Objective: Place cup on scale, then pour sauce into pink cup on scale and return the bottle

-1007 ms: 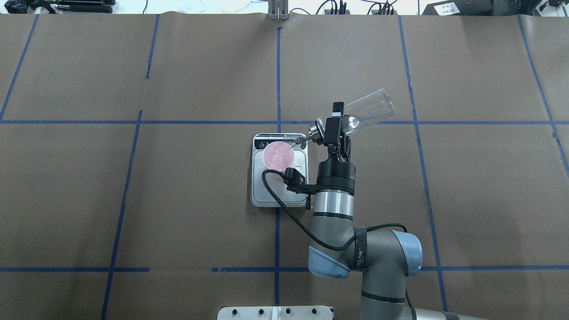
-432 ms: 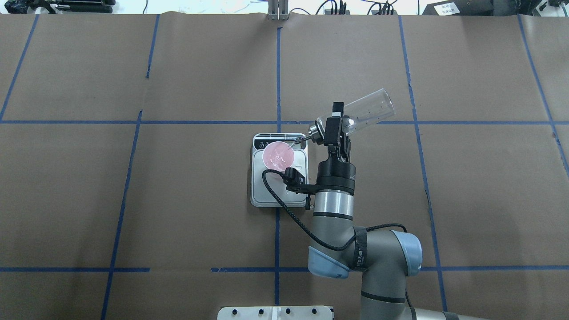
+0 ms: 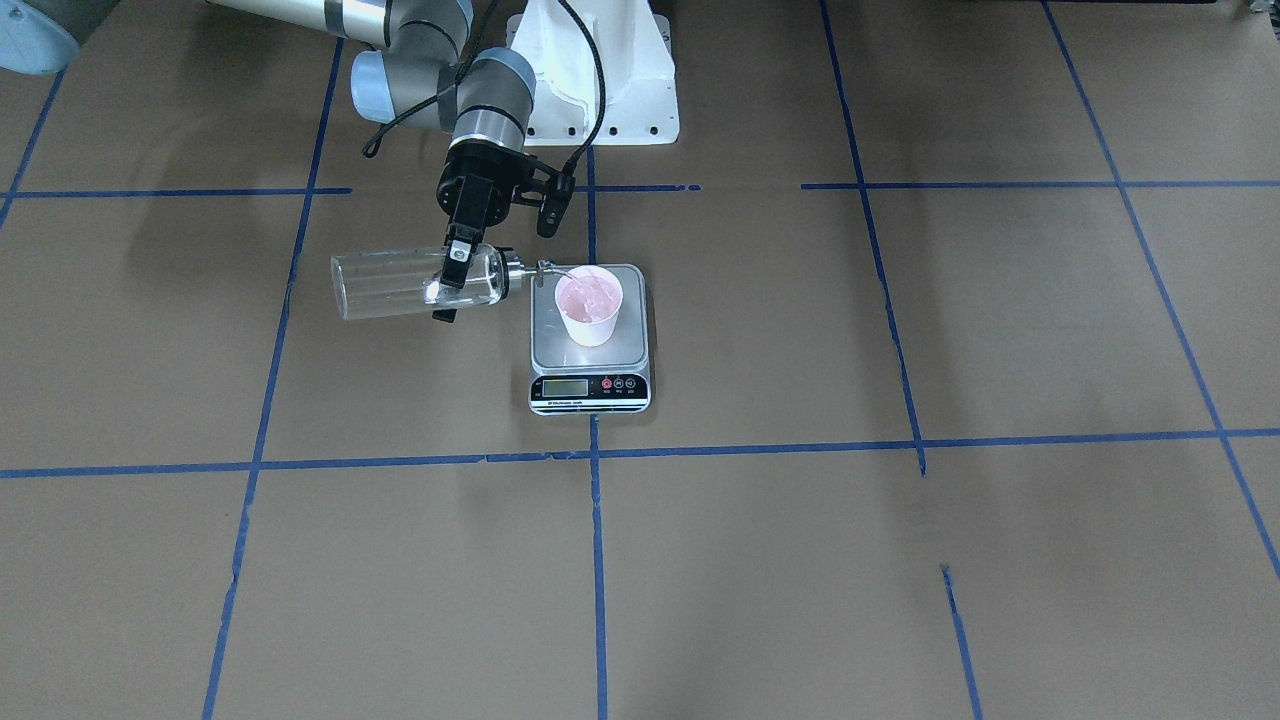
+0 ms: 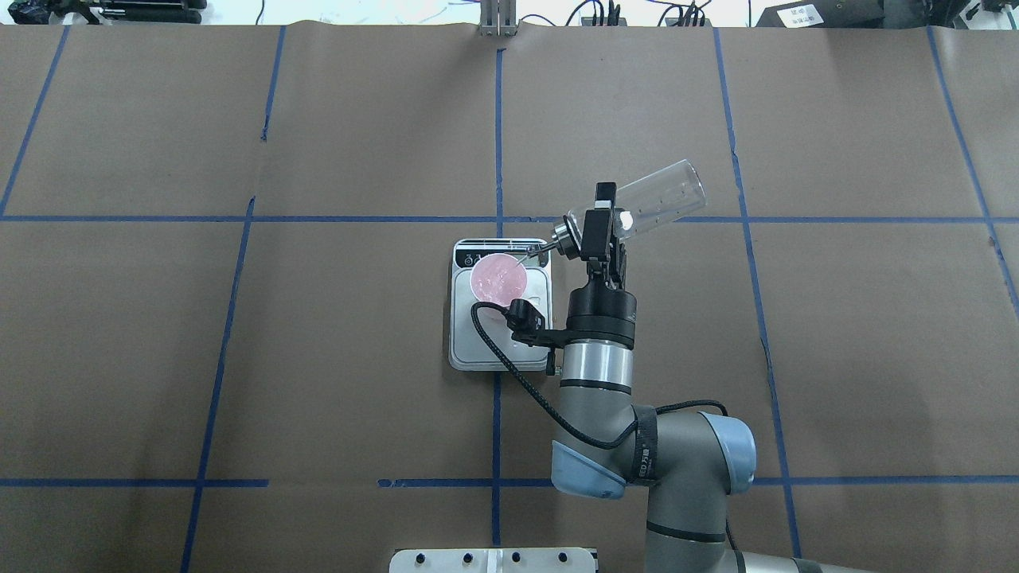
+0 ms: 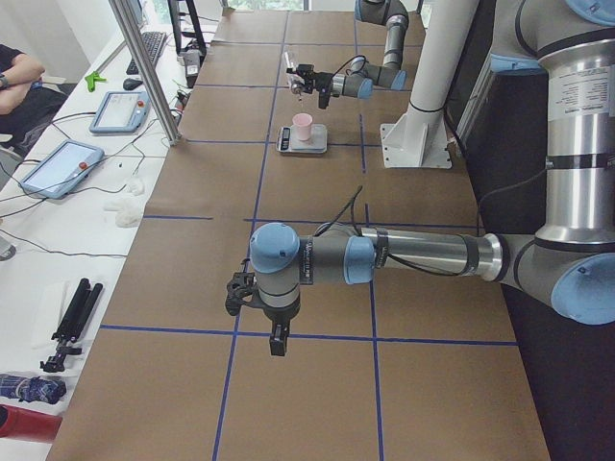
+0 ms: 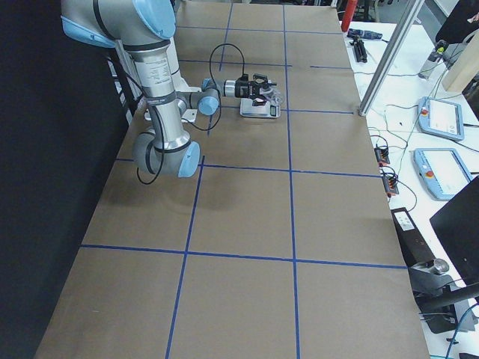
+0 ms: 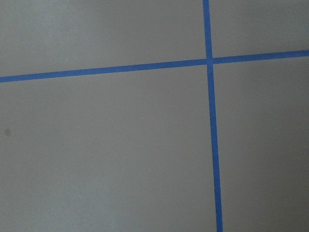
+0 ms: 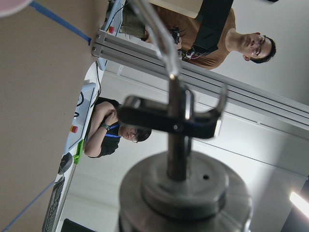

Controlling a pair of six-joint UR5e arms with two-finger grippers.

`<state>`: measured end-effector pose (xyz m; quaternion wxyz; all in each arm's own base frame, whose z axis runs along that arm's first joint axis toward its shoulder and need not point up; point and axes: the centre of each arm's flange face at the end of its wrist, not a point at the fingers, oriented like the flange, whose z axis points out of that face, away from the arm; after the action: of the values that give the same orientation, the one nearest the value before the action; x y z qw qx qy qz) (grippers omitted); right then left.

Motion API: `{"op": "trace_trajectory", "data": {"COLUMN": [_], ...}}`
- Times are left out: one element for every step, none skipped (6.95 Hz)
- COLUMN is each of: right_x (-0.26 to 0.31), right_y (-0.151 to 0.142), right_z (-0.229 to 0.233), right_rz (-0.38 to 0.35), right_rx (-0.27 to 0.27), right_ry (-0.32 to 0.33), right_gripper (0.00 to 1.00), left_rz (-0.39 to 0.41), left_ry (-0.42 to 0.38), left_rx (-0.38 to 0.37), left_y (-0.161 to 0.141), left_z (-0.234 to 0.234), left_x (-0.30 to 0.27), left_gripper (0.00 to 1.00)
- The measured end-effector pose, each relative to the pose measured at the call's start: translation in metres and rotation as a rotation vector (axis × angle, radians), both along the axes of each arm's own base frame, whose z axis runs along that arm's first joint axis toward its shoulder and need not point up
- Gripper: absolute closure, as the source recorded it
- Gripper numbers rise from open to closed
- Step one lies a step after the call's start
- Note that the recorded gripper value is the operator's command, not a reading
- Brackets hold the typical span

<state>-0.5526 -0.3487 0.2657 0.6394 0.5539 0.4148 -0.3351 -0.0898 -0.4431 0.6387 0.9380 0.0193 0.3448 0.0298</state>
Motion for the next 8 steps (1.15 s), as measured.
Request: {"op": "trace_trajectory", "data": {"right_x": [0.001,0.002,0.003,0.004,0.006,0.009,0.011,0.011], "right_y": [0.000,0.000,0.001,0.001,0.001,0.002,0.003,0.004], "right_z": [-0.001,-0.002,-0.004,-0.006,-0.009,-0.013,-0.015,-0.016], "right_rz": [-0.002,-0.009,-0.025,-0.048,-0.084,-0.120,-0.152,-0.183], "right_rx": [0.002,-0.001,-0.011,-0.022,-0.035,-0.041,-0.045,-0.061], "right_ry": [-0.023,-0.047,-0.081,-0.138,-0.226,-0.324,-0.451,-0.609], "right_gripper": [1.00,1.00,1.00,1.00,1.00,1.00,1.00,1.00], "left_rz": [0.000,0.001,0.000,0.000,0.000,0.000,0.001,0.001], "left_ry": [0.000,0.000,0.000,0.000,0.000,0.000,0.000,0.000], "left_rx": [0.000,0.000,0.000,0.001,0.001,0.003,0.005,0.006], "left_y": [0.000,0.000,0.000,0.000,0.000,-0.001,-0.001,-0.001], "left_z": [0.000,0.000,0.000,0.000,-0.001,-0.001,-0.002,-0.002], "left_x": [0.000,0.000,0.000,0.000,0.000,0.000,0.000,0.000], "left_gripper": [0.00,0.00,0.00,0.00,0.00,0.00,0.00,0.00]}}
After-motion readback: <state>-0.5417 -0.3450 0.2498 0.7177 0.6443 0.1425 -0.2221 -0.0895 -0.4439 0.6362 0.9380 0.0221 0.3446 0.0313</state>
